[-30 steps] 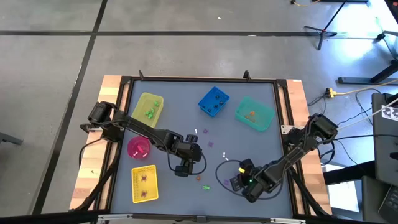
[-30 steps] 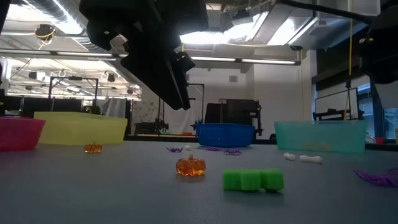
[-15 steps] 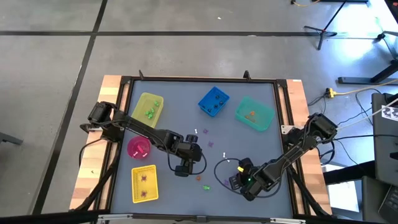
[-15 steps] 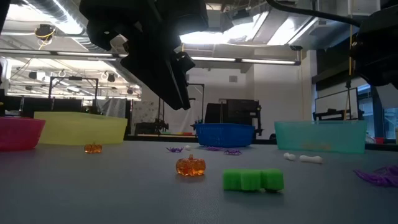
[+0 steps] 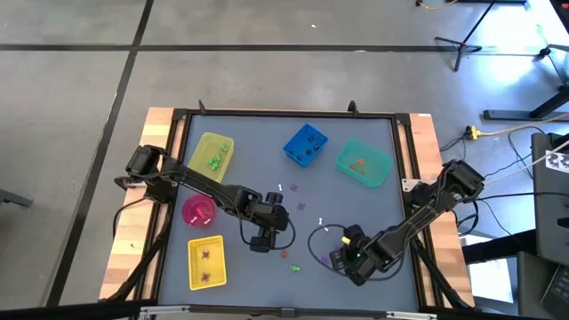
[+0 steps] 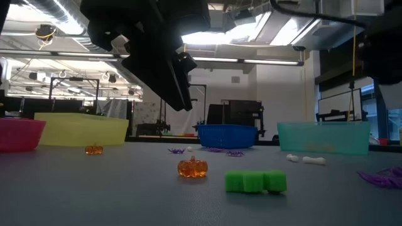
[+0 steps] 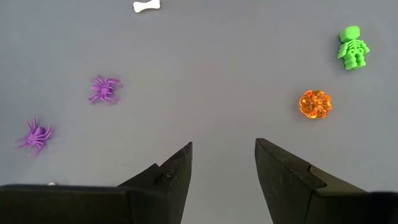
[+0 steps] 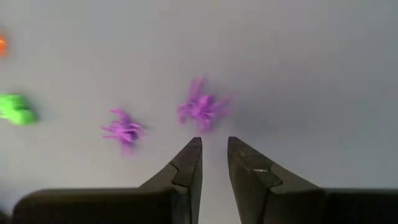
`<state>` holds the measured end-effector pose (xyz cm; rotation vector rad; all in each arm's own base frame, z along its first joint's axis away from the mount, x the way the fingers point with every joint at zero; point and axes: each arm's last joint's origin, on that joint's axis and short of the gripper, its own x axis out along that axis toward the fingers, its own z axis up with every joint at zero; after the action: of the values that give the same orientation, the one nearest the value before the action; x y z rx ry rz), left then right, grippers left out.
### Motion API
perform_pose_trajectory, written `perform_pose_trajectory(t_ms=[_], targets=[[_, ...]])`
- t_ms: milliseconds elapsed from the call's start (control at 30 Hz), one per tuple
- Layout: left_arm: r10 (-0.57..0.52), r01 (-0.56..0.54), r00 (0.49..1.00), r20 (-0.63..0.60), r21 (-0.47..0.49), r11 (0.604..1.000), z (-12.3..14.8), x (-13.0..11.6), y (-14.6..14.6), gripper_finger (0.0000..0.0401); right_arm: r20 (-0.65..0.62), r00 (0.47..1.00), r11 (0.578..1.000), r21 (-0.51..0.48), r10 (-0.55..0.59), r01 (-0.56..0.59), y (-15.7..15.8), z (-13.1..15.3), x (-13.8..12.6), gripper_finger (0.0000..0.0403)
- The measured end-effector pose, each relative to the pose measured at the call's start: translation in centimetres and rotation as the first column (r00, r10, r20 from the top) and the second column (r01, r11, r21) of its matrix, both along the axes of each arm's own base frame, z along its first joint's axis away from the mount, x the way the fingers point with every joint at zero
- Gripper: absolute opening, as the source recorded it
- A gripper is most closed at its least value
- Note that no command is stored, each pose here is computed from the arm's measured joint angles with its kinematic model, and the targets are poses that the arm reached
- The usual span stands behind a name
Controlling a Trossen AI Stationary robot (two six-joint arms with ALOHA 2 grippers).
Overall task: Sort Halloween decoration
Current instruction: Put the purple spider toy into the yellow basket
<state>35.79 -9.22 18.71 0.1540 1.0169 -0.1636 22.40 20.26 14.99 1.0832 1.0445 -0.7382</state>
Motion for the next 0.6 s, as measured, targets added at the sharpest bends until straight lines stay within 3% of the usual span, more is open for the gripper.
perform_pose_trajectory(t_ms=[200, 433, 600], targets=[[-0.021, 0.021, 1.0, 0.006, 0.012, 1.0, 0.0, 0.0, 0.0, 0.0159, 0.112, 0.989, 0.994, -0.062, 0.094, -0.087, 0.0, 1.3, 0.3, 0.0074], [-0.022, 0.021, 1.0, 0.018, 0.01, 1.0, 0.1, 0.1, 0.0, 0.0159, 0.137, 0.967, 0.967, -0.165, 0.216, -0.193, 0.0, 1.6, 0.5, 0.0074], [-0.022, 0.021, 1.0, 0.018, 0.01, 1.0, 0.1, 0.1, 0.0, 0.0159, 0.103, 0.919, 0.904, -0.251, 0.38, -0.346, 0.0, 1.6, 0.5, 0.0075]])
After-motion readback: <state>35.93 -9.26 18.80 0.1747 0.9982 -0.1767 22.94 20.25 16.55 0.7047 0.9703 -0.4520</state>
